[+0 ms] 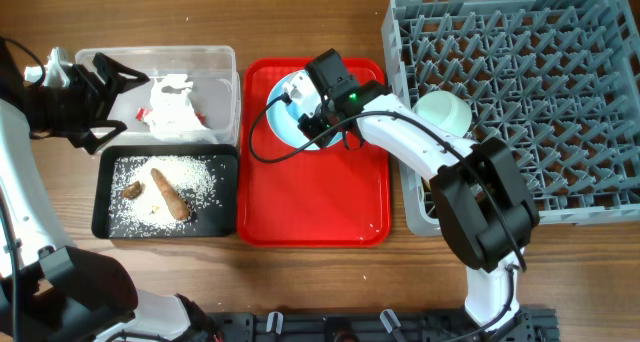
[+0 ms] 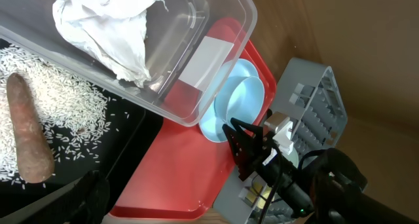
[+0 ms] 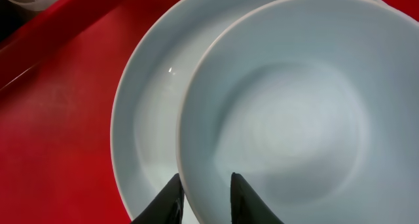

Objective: Sort waste into correct bins and load items into the dishwasher rack
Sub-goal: 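Grasp the light blue bowl's rim with the right gripper and lift, then carry the light blue bowl over the rack's far-left corner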

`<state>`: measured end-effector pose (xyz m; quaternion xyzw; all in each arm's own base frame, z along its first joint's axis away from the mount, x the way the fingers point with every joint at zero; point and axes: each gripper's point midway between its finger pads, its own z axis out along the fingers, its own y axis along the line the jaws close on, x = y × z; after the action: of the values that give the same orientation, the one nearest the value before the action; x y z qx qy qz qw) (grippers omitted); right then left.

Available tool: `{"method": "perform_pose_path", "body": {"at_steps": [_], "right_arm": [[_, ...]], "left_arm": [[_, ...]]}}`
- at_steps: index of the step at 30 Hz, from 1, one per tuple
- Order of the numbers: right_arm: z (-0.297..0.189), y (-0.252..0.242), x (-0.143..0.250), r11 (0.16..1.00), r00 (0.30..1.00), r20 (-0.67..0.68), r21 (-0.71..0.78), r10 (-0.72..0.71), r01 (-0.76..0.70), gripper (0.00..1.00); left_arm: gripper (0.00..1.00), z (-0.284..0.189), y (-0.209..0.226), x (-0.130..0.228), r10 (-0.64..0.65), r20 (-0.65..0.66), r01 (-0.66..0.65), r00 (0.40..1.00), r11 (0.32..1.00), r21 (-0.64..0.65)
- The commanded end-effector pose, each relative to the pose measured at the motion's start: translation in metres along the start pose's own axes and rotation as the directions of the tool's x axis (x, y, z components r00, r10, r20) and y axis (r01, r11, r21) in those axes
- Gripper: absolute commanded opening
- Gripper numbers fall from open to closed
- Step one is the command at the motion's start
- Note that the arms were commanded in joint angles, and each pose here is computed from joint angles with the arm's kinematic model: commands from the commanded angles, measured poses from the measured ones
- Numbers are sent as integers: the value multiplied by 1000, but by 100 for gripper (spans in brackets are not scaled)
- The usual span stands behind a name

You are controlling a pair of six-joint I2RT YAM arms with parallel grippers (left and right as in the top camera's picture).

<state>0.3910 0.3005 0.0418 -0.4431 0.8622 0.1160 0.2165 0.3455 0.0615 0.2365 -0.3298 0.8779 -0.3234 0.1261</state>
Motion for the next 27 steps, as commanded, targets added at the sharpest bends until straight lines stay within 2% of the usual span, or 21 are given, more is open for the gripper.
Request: {"method": "perform_pose_path", "body": {"at_steps": [1,8,10,16,20,24,27], "right_arm": [[9,-3,7,1000,1000,-25,13,10,-10,17],[8,-3,3,999,999,-16,12,41,-41,4],[5,-3,-1,998,998,-3,9,64,-64,4],[-25,22,-34,989,990,119,-137,72,-55,4],[-67,21,-58,986,971,212,-143,110,-81,4],[-133,22,-81,967,924,343,-241,167,-85,4],[-182,9,-85,940,877,410,-321,251,-119,4]], "left_arm": [[100,0,1,-2,-12,3,12,1000,1000,1],[100,0,1,-2,-12,2,12,1000,1000,1],[100,0,1,-2,-12,3,12,1000,1000,1],[100,0,1,-2,-12,3,12,1000,1000,1],[100,0,1,-2,-12,3,12,1000,1000,1],[100,0,1,-2,-12,3,12,1000,1000,1],[100,0,1,-2,-12,3,12,1000,1000,1]]}}
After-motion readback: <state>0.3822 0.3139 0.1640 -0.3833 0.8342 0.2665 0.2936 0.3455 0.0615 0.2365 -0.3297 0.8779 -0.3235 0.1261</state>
